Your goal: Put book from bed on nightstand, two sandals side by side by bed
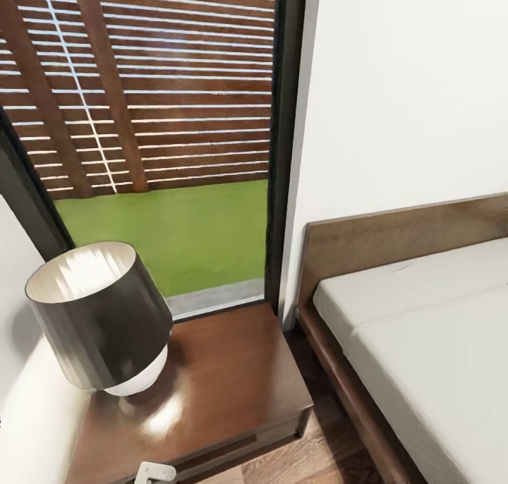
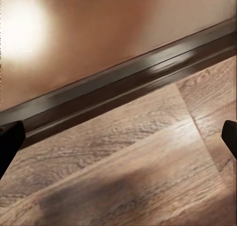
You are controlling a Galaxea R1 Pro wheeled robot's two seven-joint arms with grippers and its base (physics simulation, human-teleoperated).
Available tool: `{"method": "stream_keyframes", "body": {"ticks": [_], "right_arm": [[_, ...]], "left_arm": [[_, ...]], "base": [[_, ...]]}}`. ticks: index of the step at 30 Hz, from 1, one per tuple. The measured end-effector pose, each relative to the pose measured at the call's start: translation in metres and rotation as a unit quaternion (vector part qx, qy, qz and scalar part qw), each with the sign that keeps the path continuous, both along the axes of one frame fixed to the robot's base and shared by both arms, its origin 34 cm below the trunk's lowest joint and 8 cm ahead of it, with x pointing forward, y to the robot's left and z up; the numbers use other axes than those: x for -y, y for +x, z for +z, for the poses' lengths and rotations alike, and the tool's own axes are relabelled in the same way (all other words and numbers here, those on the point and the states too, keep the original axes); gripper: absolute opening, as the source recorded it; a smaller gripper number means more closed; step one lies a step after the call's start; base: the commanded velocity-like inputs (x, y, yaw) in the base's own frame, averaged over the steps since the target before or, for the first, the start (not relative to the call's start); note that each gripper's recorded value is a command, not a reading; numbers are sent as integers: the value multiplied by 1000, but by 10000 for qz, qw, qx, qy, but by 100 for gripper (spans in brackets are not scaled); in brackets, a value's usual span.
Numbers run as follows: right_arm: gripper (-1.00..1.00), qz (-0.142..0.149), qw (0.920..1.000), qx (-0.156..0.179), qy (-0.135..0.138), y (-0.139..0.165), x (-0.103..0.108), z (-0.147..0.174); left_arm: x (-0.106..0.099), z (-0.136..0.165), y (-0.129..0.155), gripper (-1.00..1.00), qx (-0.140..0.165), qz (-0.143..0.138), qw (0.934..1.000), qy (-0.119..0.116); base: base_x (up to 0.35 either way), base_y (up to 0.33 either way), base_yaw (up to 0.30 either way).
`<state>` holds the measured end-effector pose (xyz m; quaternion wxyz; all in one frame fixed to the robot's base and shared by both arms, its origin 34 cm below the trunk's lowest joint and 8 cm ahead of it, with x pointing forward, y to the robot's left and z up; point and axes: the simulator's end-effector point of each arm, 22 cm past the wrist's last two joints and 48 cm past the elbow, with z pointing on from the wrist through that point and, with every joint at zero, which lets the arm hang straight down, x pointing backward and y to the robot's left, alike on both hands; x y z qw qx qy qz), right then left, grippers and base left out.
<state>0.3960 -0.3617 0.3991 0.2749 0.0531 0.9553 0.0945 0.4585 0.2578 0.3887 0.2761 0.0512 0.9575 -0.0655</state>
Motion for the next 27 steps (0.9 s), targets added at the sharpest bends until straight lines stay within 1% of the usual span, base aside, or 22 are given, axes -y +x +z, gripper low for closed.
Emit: {"method": "stream_keyframes", "body": {"ticks": [21,27], "right_arm": [[100,14,10000,-1,11,5,-1,40],[100,17,10000,1,10,6,-1,51]], "left_arm": [[1,40,5,100,0,3,10000,0],[1,51,6,100,-1,3,10000,-2]], "base": [[0,0,-2],[0,0,-202]]}}
